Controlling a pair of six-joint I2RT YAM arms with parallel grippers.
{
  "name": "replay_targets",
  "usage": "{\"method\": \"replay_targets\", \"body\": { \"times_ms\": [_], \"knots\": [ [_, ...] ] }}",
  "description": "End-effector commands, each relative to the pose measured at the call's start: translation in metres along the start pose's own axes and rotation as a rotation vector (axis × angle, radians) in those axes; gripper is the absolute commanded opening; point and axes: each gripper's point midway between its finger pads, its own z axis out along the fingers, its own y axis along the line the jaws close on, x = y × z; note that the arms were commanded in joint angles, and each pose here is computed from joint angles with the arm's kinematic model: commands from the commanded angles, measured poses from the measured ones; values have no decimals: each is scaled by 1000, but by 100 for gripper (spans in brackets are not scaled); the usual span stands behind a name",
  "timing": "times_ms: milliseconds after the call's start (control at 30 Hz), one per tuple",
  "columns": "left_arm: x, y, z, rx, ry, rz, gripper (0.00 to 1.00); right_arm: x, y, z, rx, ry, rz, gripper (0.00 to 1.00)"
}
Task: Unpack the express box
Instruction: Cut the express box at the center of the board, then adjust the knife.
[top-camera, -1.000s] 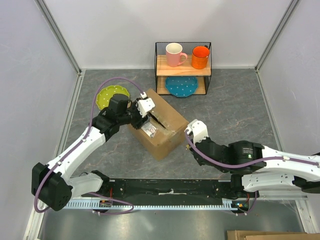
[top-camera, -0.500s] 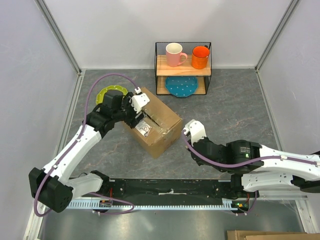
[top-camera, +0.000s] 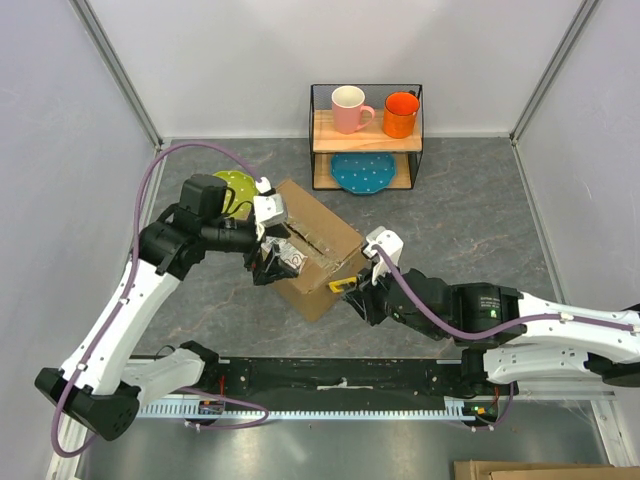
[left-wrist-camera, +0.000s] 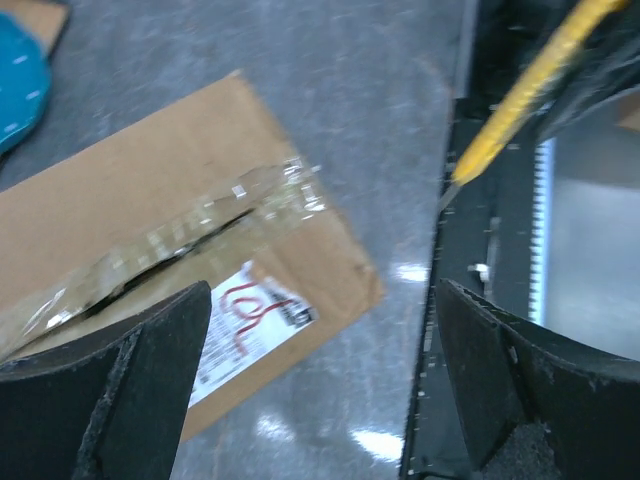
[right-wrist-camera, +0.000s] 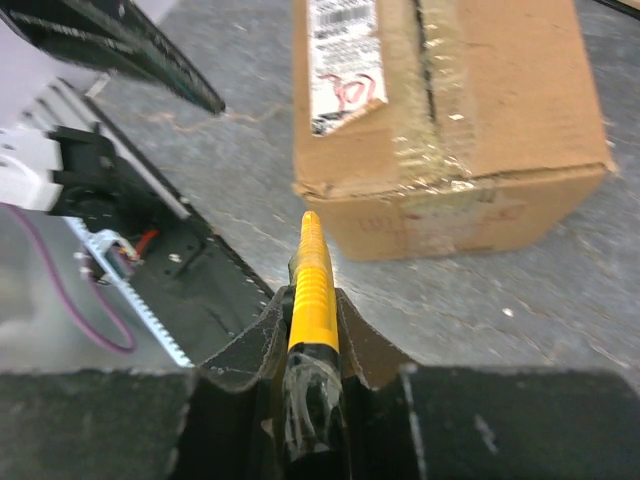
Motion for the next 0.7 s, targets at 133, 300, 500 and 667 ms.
{"method": "replay_targets", "body": {
  "times_ms": [133, 300, 500, 667],
  "knots": [
    [-33, -66, -5, 430, -158, -21, 99, -37, 44, -6, -225, -149, 121, 1],
    [-37, -74, -7, 518, -175, -48, 99, -42, 47, -4, -230, -162, 105, 0],
    [-34, -85, -11, 594, -163, -90, 95, -49, 44, -4, -215, -198, 109, 0],
    [-32, -86, -9, 616, -149, -110, 91, -49, 44, 2, -211, -229, 126, 0]
  ]
}}
